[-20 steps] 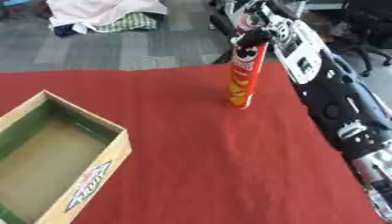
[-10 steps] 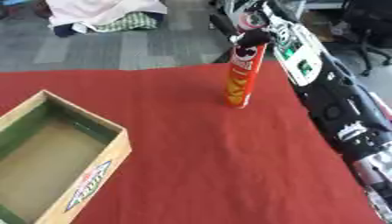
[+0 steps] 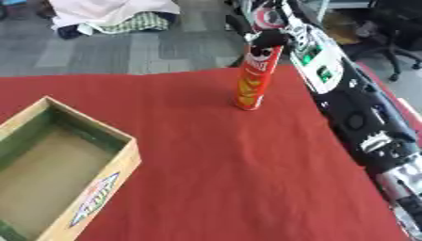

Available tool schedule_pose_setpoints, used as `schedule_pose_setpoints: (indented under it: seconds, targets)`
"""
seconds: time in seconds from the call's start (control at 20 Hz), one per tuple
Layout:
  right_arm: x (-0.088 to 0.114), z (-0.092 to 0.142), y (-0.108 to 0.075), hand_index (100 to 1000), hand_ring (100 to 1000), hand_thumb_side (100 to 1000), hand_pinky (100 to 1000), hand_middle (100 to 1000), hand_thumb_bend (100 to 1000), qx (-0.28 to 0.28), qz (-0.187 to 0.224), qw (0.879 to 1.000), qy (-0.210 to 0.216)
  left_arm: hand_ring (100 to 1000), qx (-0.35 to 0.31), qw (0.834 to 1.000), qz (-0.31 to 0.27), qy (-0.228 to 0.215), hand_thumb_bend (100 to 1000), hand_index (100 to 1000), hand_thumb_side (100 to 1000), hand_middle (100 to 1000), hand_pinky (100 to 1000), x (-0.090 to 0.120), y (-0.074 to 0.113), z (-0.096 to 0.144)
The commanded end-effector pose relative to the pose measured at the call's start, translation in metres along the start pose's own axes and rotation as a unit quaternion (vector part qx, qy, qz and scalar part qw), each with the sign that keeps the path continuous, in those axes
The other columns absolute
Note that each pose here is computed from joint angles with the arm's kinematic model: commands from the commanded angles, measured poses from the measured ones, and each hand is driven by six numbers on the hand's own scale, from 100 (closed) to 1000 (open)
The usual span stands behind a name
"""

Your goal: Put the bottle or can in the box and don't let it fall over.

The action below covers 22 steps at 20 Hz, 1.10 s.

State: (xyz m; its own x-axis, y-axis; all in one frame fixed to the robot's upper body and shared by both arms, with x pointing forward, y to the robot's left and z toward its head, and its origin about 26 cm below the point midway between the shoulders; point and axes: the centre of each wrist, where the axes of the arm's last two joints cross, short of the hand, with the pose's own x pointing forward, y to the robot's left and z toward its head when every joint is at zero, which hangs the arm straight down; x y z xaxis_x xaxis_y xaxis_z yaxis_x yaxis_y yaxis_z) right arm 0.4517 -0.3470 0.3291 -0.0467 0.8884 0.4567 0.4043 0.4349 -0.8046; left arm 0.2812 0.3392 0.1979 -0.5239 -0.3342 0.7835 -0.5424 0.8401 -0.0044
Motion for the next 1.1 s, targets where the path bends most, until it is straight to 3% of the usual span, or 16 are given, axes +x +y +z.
schedule_pose_setpoints:
  seconds: [0.05,0.6,0.8,1.1]
  targets:
    - [0.013,-0.003,-0.028,196,329,100,100,193,100,-0.026,0.007,0.999,-0.02,845,0.002,1.0,-0.006,-0.015,577,682,430,828,843,0.007,0.005,-0.004]
    - [0.056,0.001,-0.051,200,334,100,100,200,100,-0.015,-0.009,0.998,-0.059,844,-0.001,1.0,-0.01,-0.019,577,683,428,827,844,0.008,0.005,-0.006]
    - [0.085,0.013,-0.055,202,337,100,100,202,100,0.001,-0.017,0.995,-0.094,843,-0.002,1.0,-0.012,-0.02,577,683,428,826,844,0.008,0.005,-0.006]
    - [0.146,0.037,-0.055,204,340,100,100,206,100,0.035,-0.045,0.984,-0.172,843,-0.004,1.0,-0.014,-0.022,580,685,427,826,845,0.009,0.006,-0.007]
